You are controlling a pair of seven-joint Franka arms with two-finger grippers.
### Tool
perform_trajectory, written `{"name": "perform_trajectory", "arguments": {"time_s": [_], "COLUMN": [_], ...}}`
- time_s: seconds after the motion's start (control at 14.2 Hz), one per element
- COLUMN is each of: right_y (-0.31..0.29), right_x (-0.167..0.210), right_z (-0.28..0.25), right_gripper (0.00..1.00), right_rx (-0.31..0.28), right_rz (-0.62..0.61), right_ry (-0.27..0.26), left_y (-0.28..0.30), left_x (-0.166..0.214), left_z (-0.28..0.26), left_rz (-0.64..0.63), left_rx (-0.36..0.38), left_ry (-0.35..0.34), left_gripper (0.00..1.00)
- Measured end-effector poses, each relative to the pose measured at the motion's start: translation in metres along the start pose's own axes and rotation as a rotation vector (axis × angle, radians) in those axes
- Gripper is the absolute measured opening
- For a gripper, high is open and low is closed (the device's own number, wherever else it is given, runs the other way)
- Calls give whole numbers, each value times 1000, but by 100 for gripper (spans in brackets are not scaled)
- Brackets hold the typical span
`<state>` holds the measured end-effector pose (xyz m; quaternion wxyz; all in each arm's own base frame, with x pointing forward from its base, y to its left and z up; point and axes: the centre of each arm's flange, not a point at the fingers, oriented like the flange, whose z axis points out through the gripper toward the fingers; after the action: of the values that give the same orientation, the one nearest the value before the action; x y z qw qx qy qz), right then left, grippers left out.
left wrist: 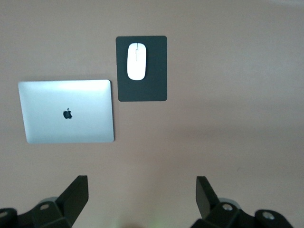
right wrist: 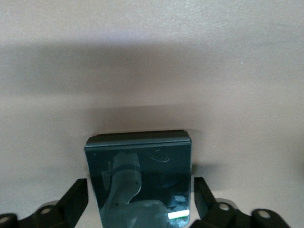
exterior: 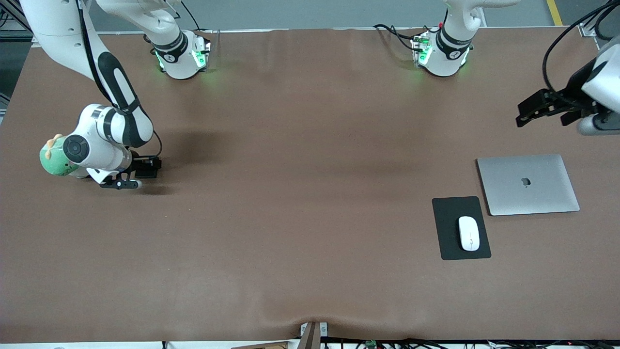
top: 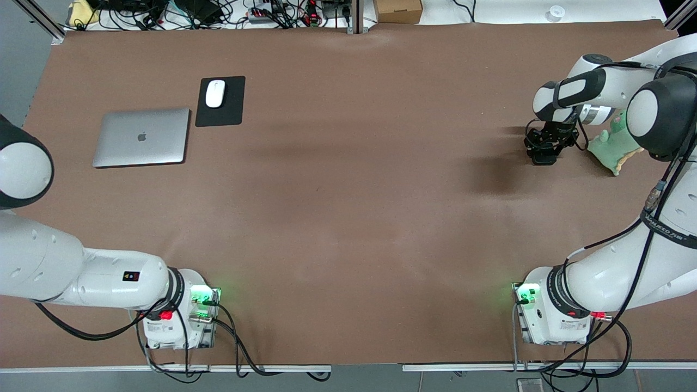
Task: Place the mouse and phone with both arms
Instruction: 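Open the left gripper and lift away while the right gripper lowers the phone, then release the phone beside the green toy and withdraw the right gripper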
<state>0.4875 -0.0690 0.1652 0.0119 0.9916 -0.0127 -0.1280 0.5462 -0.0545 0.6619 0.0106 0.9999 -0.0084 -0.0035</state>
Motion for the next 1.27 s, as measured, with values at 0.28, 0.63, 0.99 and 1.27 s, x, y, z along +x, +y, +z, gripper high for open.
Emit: {"name": "perform_trajectory", "arguments": {"time_s": [0.28, 0.63, 0.99, 1.27], "right_y": [-4, -10, -18, -23], "right_x": [25, 63, 72, 60], "right_z": [-47, -182, -300, -370], "right_gripper": [100, 100, 100, 100], "right_rx": [26, 56, 48, 44], "right_rz": [-11, -40, -69, -85], "right_ry": [-43, -53, 45, 75], "left_y": [-12, 3, 3, 2], "left_x": [-7, -10, -13, -13], "left_z": [-3, 13, 15, 14], "left_rz": [88, 134, 146, 143], "left_rx": [47, 60, 61, 59], "left_ry": [-9, -56, -85, -83], "left_gripper": [100, 100, 100, 100]}}
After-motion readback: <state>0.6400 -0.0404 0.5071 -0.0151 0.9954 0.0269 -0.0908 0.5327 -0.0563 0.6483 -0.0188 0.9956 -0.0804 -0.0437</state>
